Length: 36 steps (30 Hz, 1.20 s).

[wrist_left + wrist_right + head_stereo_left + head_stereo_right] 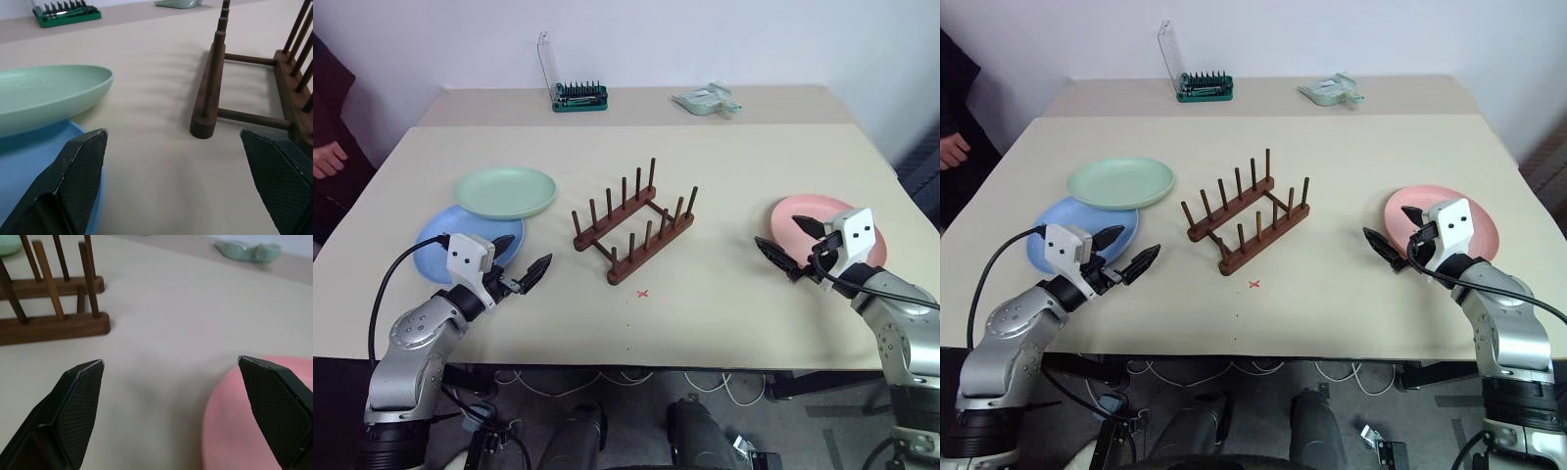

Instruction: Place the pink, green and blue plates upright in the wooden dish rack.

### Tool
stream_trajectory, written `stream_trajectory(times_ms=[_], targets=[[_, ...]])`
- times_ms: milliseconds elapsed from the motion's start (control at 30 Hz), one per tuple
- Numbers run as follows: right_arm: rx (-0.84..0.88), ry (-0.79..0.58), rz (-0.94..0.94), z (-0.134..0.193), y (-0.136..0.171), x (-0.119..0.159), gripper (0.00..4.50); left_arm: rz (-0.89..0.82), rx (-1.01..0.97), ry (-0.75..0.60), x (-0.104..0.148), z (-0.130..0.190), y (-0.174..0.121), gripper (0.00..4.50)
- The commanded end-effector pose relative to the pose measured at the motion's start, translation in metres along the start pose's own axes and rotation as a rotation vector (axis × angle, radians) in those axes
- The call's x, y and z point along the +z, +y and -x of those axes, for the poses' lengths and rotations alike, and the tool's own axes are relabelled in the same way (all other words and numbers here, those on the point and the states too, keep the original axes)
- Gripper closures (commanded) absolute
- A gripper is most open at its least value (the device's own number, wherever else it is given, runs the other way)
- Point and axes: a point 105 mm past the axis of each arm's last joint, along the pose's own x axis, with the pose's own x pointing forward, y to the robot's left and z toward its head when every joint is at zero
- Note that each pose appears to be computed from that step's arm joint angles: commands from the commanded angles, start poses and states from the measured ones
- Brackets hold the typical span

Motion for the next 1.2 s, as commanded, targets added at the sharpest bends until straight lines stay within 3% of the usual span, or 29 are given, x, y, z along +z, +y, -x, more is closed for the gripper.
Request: stream_trajectory(times_ms=[33, 233, 400, 567, 833, 967, 1133, 1200], targets=[[-0.009, -0.067, 0.022, 0.003, -0.002, 0.019, 0.02, -0.034, -0.021, -0.025, 0.011, 0.003, 0.000, 0.00], [-0.002, -0.069, 0.014, -0.004, 0.004, 0.011, 0.02, -0.043, -0.088, 0.017, 0.007, 0.012, 0.000, 0.00], [0.097, -0.042, -0.013, 0.005, 0.023, 0.001, 0.02, -0.051, -0.317, 0.133, -0.012, 0.011, -0.041, 0.00], [0.271, 0.024, -0.036, 0.026, 0.060, -0.004, 0.02, -0.099, -0.393, 0.149, -0.024, -0.010, -0.070, 0.00], [0.284, -0.031, -0.056, 0.018, 0.093, 0.015, 0.02, -0.089, -0.401, 0.182, -0.052, -0.043, -0.116, 0.00], [0.301, -0.036, -0.061, 0.015, 0.104, 0.021, 0.02, -0.087, -0.248, 0.199, -0.061, -0.059, -0.106, 0.00], [0.300, -0.038, -0.066, 0.011, 0.107, 0.024, 0.02, -0.087, -0.240, 0.221, -0.072, -0.067, -0.109, 0.00], [0.299, -0.040, -0.066, 0.010, 0.107, 0.025, 0.00, -0.084, -0.258, 0.201, -0.070, -0.070, -0.111, 0.56]])
